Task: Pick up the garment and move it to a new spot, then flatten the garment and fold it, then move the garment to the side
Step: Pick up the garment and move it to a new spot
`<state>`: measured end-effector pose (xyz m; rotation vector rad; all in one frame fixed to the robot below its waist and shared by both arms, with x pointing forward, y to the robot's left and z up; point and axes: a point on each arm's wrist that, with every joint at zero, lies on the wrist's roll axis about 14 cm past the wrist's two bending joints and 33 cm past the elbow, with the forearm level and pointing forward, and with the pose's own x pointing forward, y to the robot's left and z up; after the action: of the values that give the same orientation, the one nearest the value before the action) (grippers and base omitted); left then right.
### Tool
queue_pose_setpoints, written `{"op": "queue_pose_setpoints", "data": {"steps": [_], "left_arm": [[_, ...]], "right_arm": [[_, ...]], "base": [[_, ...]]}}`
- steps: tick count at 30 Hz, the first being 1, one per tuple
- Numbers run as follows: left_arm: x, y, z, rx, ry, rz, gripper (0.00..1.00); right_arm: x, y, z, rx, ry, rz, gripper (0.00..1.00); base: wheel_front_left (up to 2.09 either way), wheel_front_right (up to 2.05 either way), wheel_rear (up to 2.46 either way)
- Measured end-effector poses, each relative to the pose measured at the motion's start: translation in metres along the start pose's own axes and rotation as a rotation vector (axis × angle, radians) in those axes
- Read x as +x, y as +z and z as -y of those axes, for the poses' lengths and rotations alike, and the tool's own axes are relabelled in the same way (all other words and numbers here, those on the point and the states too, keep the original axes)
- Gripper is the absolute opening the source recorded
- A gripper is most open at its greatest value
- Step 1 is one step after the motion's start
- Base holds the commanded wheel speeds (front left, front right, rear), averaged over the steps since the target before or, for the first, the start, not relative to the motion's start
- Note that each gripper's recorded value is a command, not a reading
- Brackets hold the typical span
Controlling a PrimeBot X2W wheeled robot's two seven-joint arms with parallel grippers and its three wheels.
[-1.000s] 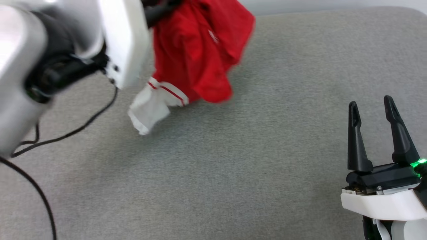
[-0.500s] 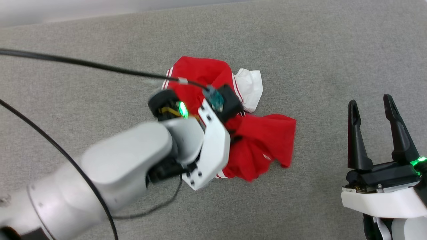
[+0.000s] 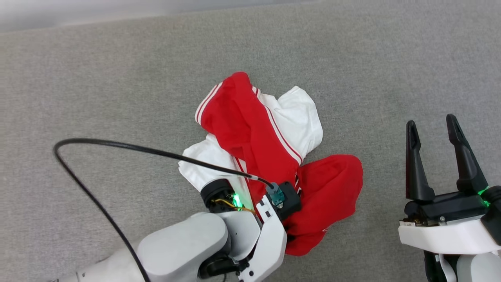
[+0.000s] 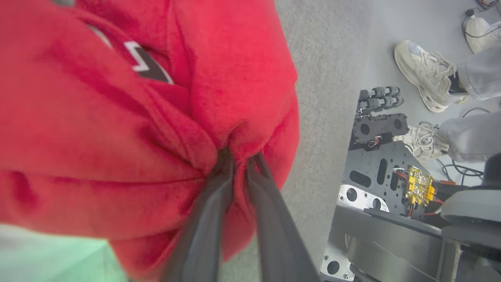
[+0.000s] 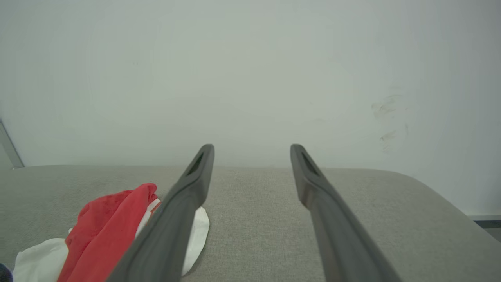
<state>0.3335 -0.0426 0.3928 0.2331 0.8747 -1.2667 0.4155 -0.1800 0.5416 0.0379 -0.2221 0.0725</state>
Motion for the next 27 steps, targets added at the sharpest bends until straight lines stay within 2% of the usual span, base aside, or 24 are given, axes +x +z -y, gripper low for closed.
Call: {"op": "queue_pose_setpoints", "data": {"steps": [1, 6, 12, 13, 16, 20, 27], "left_arm": [[-0.002, 0.006, -0.003, 0.016, 0.019, 0.033, 1.0], [-0.026, 0.058, -0.018, 0.099, 0.121, 0.279, 1.0], [-0.07, 0.105, -0.029, 0.135, 0.276, 0.559, 1.0], [-0.07, 0.105, -0.029, 0.135, 0.276, 0.559, 1.0], [-0.098, 0.114, -0.041, 0.129, 0.396, 0.685, 1.0], [-0.139, 0.111, -0.063, 0.093, 0.603, 0.841, 1.0], [-0.209, 0.072, -0.096, -0.031, 0.98, 0.948, 1.0]], "right_arm": [[0.0, 0.002, -0.001, 0.001, 0.002, 0.004, 1.0], [-0.007, 0.012, -0.005, 0.003, 0.012, 0.023, 1.0], [-0.016, 0.023, -0.012, 0.008, 0.029, 0.043, 1.0], [-0.016, 0.023, -0.012, 0.008, 0.029, 0.043, 1.0], [-0.019, 0.024, -0.017, 0.014, 0.04, 0.043, 1.0], [-0.023, 0.025, -0.015, 0.023, 0.034, 0.042, 1.0], [-0.028, 0.028, -0.013, 0.008, 0.03, 0.044, 1.0]], "base": [[0.0, 0.0, 0.0], [0.0, 0.0, 0.0], [0.0, 0.0, 0.0], [0.0, 0.0, 0.0], [0.0, 0.0, 0.0], [0.0, 0.0, 0.0], [0.0, 0.0, 0.0]]}}
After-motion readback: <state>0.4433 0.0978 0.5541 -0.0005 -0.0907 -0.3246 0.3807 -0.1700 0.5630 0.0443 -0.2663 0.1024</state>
